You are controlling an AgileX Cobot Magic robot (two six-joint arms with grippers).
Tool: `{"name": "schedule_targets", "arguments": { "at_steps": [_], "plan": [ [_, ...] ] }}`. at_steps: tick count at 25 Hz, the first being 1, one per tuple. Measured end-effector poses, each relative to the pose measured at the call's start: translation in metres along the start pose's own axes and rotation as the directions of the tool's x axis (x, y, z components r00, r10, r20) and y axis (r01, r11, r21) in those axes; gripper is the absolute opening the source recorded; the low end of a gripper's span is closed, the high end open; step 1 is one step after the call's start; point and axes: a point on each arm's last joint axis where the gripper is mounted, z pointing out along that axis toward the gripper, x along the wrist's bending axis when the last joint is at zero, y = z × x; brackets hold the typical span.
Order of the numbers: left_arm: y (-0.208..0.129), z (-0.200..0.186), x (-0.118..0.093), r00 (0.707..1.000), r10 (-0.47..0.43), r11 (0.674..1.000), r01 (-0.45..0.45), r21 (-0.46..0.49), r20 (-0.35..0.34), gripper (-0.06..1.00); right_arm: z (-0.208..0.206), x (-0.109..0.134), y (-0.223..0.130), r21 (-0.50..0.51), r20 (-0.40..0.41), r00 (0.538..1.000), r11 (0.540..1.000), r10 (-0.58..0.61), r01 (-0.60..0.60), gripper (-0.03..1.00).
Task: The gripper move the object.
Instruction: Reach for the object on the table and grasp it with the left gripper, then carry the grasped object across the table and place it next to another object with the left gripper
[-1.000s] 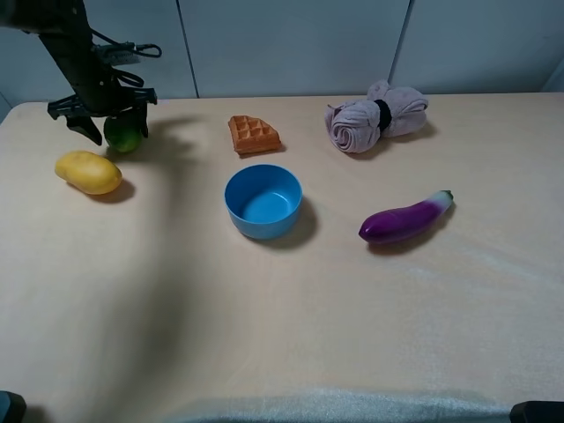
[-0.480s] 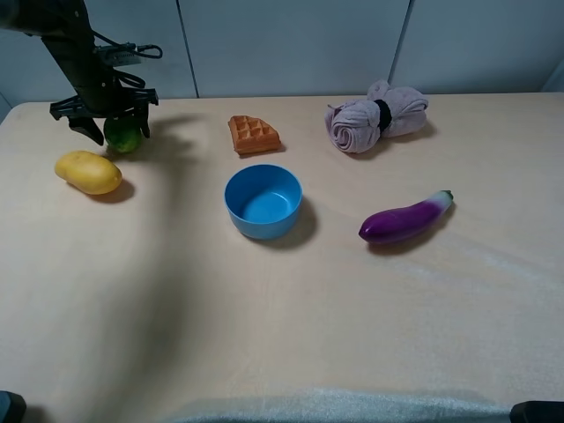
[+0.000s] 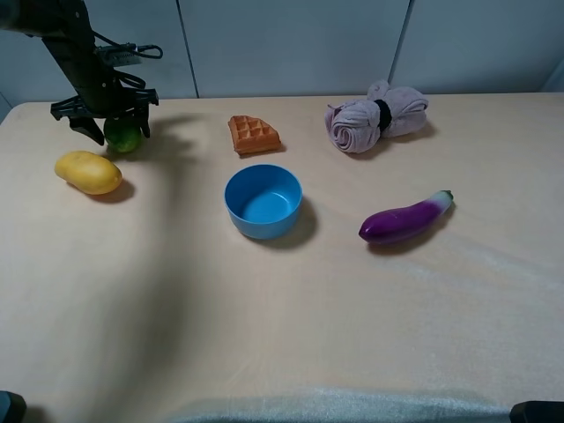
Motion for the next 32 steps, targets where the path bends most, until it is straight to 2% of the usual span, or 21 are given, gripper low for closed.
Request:
{"name": "schedule_targets", "arguments": {
  "at_steps": [9, 14, 32],
  "plan": [
    [0.0, 0.0, 0.0, 1.0, -0.001, 1.0, 0.001, 0.0, 0.001, 0.82, 0.0, 0.0, 0.0, 0.0, 0.0, 1.0, 1.0, 0.0, 0.0, 0.69],
    [0.0, 0.0, 0.0, 1.0, -0.016, 1.0, 0.016, 0.0, 0.001, 0.69, 0.0, 0.0, 0.0, 0.0, 0.0, 1.0, 1.0, 0.0, 0.0, 0.69],
    [0.0048, -0.0053, -0.0007, 1.0, -0.022, 1.0, 0.022, -0.018, 0.003, 0.69, 0.0, 0.0, 0.0, 0.0, 0.0, 1.0, 1.0, 0.0, 0.0, 0.69]
  ]
}}
